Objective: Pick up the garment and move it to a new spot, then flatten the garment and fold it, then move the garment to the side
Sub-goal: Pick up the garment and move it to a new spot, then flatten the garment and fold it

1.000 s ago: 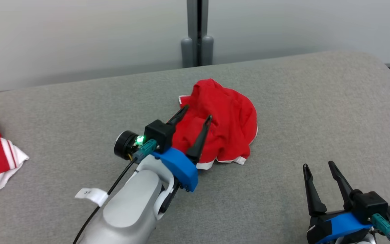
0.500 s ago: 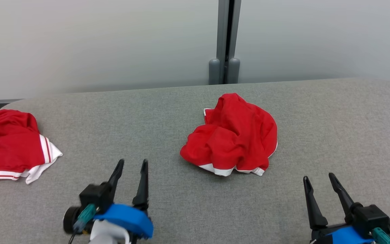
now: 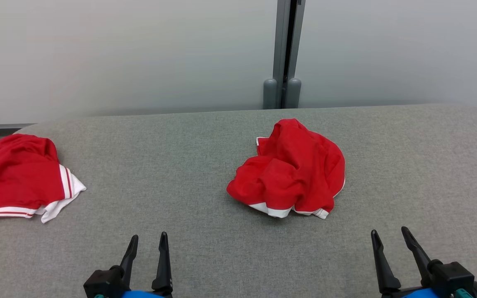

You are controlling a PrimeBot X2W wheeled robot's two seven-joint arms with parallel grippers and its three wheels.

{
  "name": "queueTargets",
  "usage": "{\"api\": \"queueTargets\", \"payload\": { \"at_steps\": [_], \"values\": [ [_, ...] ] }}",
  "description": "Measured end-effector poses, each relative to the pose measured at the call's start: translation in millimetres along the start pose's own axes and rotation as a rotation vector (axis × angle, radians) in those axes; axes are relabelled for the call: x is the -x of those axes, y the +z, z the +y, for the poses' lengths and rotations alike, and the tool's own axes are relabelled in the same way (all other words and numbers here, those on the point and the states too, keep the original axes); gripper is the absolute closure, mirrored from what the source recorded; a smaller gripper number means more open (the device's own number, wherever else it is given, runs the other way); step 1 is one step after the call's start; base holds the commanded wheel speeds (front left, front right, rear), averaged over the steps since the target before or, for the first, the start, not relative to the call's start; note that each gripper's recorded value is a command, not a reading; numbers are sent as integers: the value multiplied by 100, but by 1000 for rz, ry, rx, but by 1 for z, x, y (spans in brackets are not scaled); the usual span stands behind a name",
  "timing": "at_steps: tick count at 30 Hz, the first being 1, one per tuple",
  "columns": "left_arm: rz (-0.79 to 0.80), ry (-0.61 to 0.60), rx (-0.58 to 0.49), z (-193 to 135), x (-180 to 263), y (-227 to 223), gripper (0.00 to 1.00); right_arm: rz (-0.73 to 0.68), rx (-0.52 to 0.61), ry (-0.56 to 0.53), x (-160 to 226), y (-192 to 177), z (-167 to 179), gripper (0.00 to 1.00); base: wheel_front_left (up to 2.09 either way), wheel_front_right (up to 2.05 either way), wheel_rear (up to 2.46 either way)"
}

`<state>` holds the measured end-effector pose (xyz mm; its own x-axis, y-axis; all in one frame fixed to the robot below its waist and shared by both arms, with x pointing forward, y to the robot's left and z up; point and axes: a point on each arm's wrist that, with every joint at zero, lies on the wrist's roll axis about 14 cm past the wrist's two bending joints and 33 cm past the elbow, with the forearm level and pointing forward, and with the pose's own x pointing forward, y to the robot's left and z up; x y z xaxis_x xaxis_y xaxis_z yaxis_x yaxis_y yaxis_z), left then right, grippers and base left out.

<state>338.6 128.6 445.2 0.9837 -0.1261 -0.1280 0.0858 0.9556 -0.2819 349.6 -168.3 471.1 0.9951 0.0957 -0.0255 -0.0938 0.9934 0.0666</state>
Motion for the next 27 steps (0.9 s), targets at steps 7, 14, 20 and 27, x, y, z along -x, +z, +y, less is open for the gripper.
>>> {"api": "queueTargets", "payload": {
  "at_steps": [7,14,20,27],
  "values": [
    [1,-9,-8,-2,0,-2,0,4,-1,2,2,-1,1,0,0,0,0],
    [20,-18,-14,-3,1,-8,0,5,0,-6,2,-2,-2,0,0,0,0],
    [25,-19,-17,-3,1,-10,0,7,1,-5,1,-2,-1,0,0,0,0],
    [20,-17,-24,-2,-1,-8,0,20,11,25,-5,-6,7,0,0,0,0]
  ]
}}
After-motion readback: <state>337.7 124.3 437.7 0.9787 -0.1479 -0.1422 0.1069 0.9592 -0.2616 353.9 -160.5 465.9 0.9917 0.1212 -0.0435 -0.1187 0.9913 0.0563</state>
